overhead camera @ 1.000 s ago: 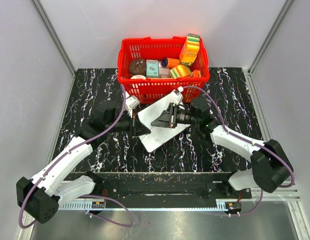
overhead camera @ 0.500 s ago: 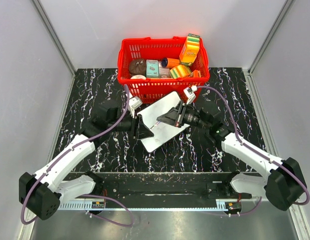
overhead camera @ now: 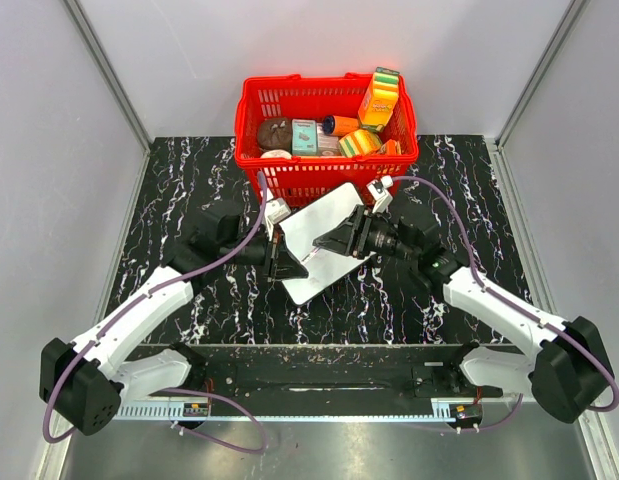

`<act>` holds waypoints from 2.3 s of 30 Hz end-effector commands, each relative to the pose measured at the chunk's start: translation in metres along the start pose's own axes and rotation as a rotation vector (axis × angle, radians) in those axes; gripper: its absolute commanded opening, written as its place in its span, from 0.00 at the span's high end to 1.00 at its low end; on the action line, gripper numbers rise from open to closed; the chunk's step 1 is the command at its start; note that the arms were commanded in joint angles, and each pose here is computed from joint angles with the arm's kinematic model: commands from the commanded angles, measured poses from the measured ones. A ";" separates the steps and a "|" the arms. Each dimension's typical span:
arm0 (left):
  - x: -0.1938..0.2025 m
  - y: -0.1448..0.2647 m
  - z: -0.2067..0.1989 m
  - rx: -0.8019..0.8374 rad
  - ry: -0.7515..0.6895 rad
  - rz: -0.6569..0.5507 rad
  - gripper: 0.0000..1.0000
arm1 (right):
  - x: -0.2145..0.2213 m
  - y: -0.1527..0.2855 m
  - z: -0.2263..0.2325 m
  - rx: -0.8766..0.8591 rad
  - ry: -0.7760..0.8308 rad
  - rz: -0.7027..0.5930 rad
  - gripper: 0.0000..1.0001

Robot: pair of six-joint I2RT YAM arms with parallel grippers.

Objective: Write a sentence on the whiteboard
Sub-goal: Pass from the right arm to the left, then pass from the left arm to the right, then move the whiteboard to the center of the board.

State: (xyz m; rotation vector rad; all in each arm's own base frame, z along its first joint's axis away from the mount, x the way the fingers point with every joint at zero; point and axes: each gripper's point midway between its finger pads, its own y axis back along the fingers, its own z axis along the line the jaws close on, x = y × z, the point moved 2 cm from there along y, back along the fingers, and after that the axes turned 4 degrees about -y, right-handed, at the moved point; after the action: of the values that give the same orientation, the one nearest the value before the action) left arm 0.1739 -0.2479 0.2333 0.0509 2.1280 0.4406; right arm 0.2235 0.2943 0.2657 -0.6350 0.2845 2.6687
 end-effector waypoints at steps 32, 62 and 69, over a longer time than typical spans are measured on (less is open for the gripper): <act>0.002 0.016 0.007 -0.159 -0.008 -0.097 0.24 | 0.000 0.047 -0.018 0.257 0.108 -0.080 1.00; 0.080 0.036 0.037 -0.280 0.301 -0.519 0.01 | -0.010 0.121 -0.038 0.495 0.212 -0.303 1.00; 0.087 0.026 0.054 -0.372 0.307 -0.386 0.01 | -0.021 0.122 -0.040 0.531 0.247 -0.340 1.00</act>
State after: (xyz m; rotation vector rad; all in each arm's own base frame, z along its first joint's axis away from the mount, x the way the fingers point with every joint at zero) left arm 0.1512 -0.1857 0.1304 -0.6822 2.3149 0.6089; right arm 0.1973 0.1705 0.2410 -0.7027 0.8402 2.1365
